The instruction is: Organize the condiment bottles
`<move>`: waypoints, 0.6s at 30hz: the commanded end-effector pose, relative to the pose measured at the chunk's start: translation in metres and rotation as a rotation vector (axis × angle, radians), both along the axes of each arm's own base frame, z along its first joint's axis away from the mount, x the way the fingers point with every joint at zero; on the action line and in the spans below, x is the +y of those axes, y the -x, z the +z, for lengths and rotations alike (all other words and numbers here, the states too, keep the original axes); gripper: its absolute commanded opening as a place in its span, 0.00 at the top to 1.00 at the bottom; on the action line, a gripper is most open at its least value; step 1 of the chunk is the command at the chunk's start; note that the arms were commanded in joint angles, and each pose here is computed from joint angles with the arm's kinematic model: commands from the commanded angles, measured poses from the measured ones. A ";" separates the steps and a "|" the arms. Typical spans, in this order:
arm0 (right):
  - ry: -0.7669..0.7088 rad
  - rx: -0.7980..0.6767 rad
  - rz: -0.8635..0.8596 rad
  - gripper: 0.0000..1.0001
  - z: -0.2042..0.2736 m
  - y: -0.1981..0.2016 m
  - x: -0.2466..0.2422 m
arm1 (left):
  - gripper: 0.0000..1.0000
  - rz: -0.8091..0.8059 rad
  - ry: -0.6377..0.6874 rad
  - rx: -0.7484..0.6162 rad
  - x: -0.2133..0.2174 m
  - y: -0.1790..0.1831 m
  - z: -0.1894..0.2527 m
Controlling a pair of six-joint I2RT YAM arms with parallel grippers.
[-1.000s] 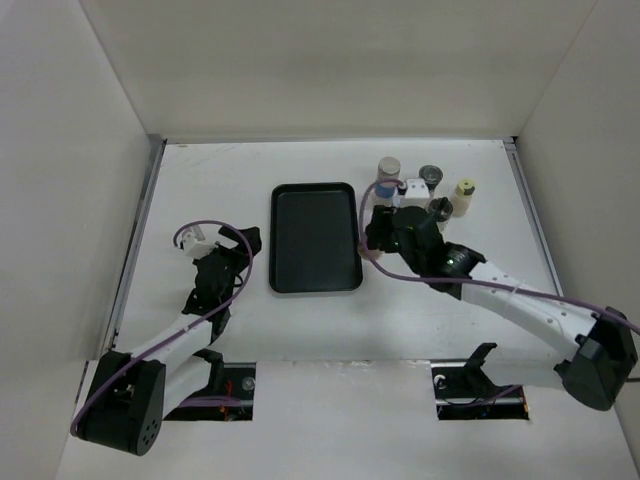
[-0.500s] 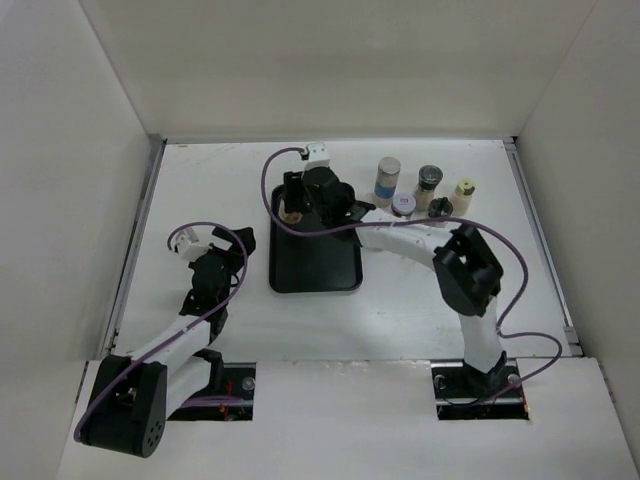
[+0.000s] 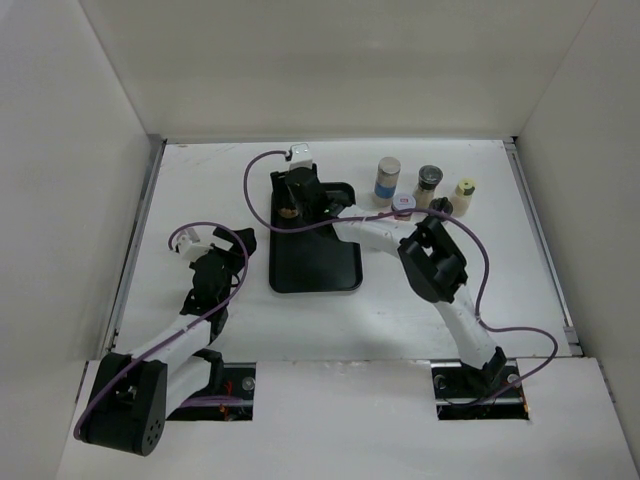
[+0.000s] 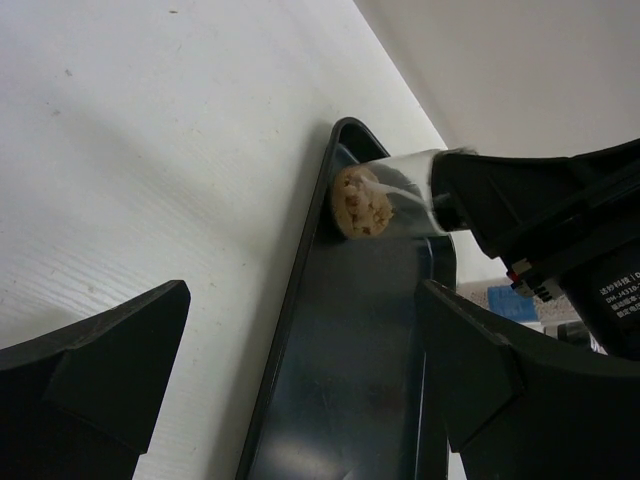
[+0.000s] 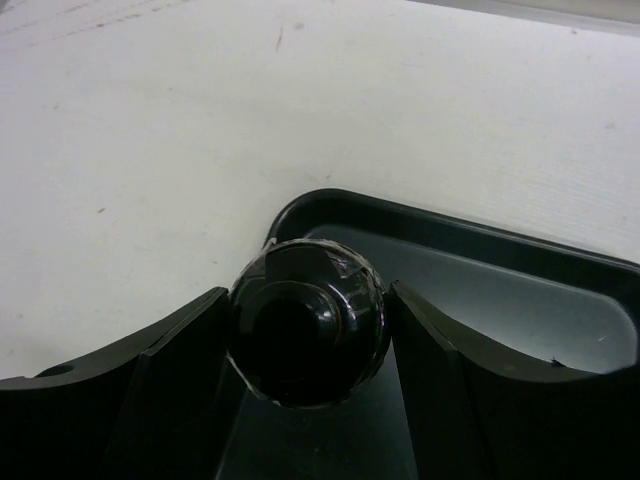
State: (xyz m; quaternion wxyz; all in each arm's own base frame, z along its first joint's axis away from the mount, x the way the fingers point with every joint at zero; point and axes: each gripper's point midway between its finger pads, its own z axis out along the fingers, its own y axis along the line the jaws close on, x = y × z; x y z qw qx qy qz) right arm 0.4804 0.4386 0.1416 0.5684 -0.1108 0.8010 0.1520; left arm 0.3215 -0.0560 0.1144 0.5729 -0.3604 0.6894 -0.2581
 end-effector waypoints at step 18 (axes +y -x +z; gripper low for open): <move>-0.164 -0.112 -0.079 0.69 0.114 0.072 -0.131 | 0.00 -0.011 0.016 -0.025 -0.005 -0.001 0.006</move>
